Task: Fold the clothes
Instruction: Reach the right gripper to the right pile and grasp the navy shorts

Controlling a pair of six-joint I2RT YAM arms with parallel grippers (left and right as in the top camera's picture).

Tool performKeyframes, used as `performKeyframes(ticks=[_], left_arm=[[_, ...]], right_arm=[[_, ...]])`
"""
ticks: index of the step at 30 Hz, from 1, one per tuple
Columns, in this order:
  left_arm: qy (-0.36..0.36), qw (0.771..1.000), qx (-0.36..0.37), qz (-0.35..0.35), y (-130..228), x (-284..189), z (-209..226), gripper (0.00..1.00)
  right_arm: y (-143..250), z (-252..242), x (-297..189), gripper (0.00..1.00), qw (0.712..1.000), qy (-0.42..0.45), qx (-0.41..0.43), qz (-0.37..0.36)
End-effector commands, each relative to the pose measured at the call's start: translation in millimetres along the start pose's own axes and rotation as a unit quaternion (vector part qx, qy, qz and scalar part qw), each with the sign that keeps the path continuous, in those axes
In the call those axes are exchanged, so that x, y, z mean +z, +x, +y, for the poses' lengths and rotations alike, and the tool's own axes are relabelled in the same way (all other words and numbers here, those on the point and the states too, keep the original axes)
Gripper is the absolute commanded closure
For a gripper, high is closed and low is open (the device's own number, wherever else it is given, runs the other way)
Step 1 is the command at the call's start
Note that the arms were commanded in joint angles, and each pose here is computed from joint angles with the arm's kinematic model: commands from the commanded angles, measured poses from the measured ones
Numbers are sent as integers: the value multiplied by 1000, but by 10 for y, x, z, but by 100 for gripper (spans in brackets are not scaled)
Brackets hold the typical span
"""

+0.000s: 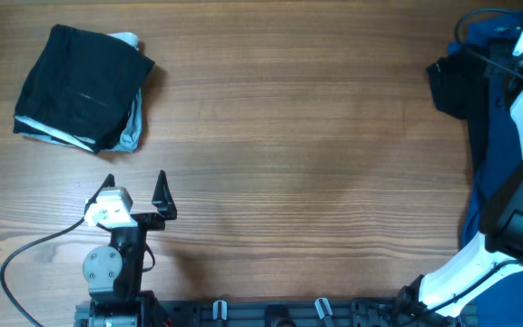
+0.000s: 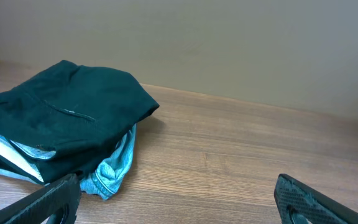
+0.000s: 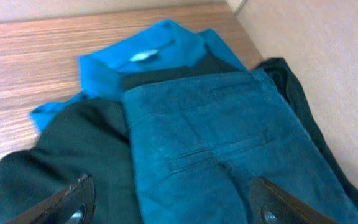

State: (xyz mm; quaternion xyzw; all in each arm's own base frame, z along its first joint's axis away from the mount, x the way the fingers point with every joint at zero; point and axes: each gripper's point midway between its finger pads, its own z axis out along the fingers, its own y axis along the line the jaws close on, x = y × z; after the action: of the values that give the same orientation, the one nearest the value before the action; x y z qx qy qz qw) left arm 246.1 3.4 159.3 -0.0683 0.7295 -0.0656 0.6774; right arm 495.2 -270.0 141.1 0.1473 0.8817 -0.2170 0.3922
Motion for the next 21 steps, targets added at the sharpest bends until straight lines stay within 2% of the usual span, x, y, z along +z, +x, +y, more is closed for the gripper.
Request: performKeyframes(ticks=[1, 10, 15, 18, 21], left_arm=[[-2, 1000, -1, -1, 19, 2, 6, 0], [-2, 1000, -1, -1, 19, 2, 6, 0], [-2, 1000, -1, 0, 20, 2, 6, 0], [-2, 1000, -1, -1, 19, 2, 6, 0], [-2, 1000, -1, -1, 19, 2, 6, 0]], right_arm=[[-5, -45, 175, 21, 999, 10, 31, -12], [258, 115, 705, 19, 999, 9, 31, -26], [515, 210, 927, 20, 1000, 6, 27, -9], [648, 302, 1018, 14, 1000, -10, 25, 1], [745, 330, 1075, 16, 1000, -11, 24, 10]])
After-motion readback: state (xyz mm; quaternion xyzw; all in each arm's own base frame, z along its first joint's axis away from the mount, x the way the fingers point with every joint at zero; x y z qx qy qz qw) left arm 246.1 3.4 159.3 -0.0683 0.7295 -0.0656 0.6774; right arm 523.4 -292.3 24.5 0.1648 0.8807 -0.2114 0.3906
